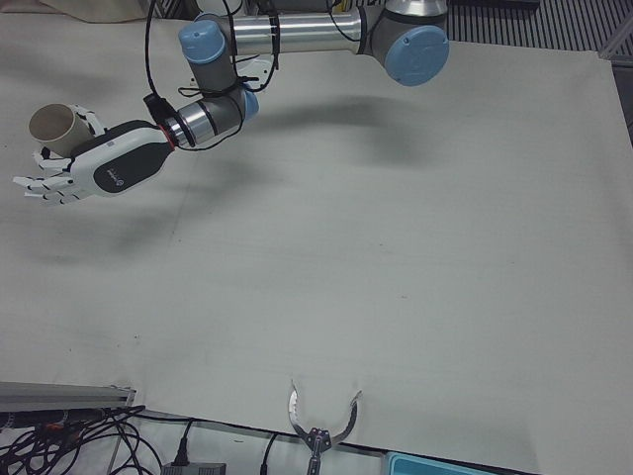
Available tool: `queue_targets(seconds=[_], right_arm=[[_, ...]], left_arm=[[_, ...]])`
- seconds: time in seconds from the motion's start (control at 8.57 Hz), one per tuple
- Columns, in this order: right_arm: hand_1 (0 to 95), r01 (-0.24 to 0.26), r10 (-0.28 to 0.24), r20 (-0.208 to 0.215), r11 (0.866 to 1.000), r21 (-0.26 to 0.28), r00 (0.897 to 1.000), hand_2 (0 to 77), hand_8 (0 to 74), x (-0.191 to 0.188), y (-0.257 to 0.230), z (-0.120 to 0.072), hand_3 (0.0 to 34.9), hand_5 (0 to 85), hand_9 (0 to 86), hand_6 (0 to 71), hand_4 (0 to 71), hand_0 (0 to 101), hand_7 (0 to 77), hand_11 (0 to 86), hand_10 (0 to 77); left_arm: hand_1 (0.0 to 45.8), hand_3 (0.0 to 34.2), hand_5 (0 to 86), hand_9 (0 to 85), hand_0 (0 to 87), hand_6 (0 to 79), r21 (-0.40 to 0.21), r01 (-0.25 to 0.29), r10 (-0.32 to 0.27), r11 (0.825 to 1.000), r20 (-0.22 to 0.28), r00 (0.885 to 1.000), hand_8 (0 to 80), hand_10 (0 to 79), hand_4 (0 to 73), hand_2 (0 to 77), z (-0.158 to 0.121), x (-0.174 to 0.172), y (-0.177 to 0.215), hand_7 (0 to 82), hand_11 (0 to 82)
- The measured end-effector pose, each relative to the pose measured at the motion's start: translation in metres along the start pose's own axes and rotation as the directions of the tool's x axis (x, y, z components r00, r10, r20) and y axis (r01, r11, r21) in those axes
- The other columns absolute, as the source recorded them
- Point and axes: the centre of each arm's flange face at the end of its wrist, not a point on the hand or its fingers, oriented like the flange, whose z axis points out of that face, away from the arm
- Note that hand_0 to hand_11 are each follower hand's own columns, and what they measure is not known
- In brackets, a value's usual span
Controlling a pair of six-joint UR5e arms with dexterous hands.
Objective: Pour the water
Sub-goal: 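Tilt the white cup with the right hand over the beige cup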
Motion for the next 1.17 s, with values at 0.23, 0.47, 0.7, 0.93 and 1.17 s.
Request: queue_targets(seconds=[0.23,0.47,0.7,0.93,1.17], right_arm=[[14.7,0.070,-0.070,0.026,0.998,-0.001,0.997,47.5,3.8,-0.016,-0.009,0.002,0.0,64.4,7.6,12.0,20.7,50,18.0,10.4,6.0],[15.3,0.140,-0.140,0.057,0.990,0.011,0.988,48.0,3.8,-0.032,-0.021,0.006,0.0,64.9,7.1,10.9,21.3,50,16.9,10.4,6.0],[15.3,0.166,-0.167,0.062,0.986,0.020,0.984,48.0,3.8,-0.036,-0.029,0.006,0.0,64.9,7.1,10.9,20.7,48,16.4,10.4,6.0],[15.3,0.186,-0.187,0.051,0.982,0.030,0.981,48.0,3.8,-0.032,-0.038,0.005,0.0,64.9,7.1,10.9,20.7,48,16.4,10.4,6.0],[15.3,0.193,-0.195,0.045,0.980,0.052,0.980,48.0,3.8,-0.031,-0.048,0.004,0.0,64.9,7.1,10.9,20.7,48,16.4,10.4,6.0]], left_arm=[[8.7,0.0,49.6,16.9,46.0,14.7,-0.001,-0.001,0.001,1.000,0.000,1.000,9.8,8.2,41.5,30.5,0.001,0.000,0.002,22.9,12.0],[8.7,0.0,49.6,16.9,45.9,14.7,0.001,-0.003,0.003,1.000,0.001,1.000,9.8,8.7,41.5,30.5,0.002,-0.001,0.001,22.9,12.0],[8.2,0.0,49.6,16.9,45.9,15.3,0.002,-0.003,0.003,1.000,0.002,1.000,9.8,8.7,41.5,30.5,0.001,-0.001,0.001,22.9,12.0],[7.6,0.0,49.6,16.9,45.9,14.7,0.001,-0.003,0.003,1.000,0.001,1.000,9.8,8.7,41.5,30.0,0.002,-0.001,0.001,22.9,12.0],[7.6,0.0,49.6,16.9,45.9,14.7,0.001,-0.006,0.006,1.000,-0.006,1.000,9.8,8.7,41.5,30.0,0.003,0.005,0.000,22.9,12.0]])
